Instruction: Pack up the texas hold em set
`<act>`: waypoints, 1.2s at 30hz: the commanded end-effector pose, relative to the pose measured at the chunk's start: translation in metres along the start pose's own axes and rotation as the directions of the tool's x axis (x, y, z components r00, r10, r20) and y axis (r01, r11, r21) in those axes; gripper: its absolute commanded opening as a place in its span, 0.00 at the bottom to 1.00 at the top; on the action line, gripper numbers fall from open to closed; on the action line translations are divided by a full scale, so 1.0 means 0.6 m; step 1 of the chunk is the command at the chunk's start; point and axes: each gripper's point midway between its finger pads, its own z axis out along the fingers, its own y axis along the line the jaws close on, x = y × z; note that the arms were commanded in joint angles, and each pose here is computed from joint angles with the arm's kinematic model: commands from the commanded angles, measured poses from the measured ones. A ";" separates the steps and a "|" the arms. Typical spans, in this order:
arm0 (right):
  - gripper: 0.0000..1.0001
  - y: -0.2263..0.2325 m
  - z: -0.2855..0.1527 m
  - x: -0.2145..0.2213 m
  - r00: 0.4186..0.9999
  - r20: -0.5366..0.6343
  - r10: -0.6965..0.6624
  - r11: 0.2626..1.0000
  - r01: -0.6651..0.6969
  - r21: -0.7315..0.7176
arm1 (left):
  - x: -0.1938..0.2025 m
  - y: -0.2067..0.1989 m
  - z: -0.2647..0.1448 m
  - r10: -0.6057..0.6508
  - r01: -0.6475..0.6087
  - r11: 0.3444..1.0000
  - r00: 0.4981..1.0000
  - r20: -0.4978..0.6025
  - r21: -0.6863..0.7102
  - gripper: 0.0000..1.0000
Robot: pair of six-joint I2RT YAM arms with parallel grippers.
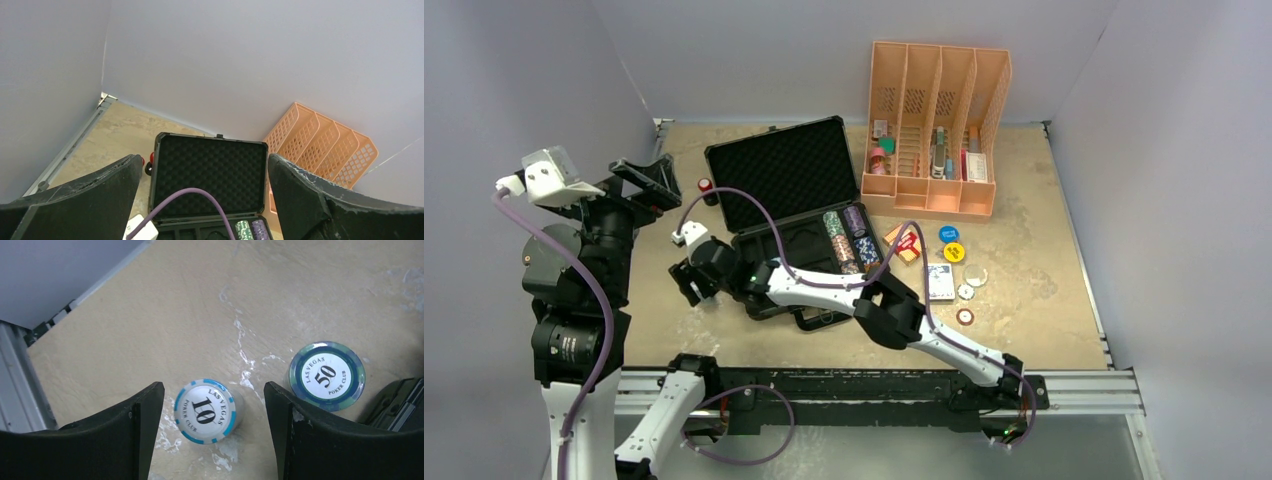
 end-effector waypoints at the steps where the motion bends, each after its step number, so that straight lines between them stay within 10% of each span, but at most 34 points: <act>1: 0.77 -0.008 -0.009 -0.045 0.998 0.054 0.042 0.998 -0.044 0.052 | -0.016 -0.017 0.001 -0.020 0.019 0.999 1.000 0.017 0.039 0.96; 7: 0.69 -0.008 -0.003 -0.041 0.998 0.048 0.039 0.998 -0.041 0.054 | -0.013 -0.017 0.004 -0.027 0.027 0.999 1.000 0.014 0.038 0.95; 17: 0.24 0.027 -0.026 -0.068 0.997 0.071 0.020 0.998 -0.016 -0.059 | -0.014 -0.011 0.005 -0.036 0.036 0.999 0.999 0.021 0.018 0.95; 28: 0.17 0.120 -0.203 -0.221 0.981 0.189 0.031 0.923 0.045 -0.381 | -0.026 0.001 -0.006 -0.059 0.060 0.998 0.997 0.040 -0.027 1.00; 36: 0.11 0.008 -0.302 -0.283 0.962 0.210 0.173 0.878 -0.054 -0.476 | 0.020 -0.023 0.014 0.012 -0.007 0.999 0.995 -0.100 0.054 0.98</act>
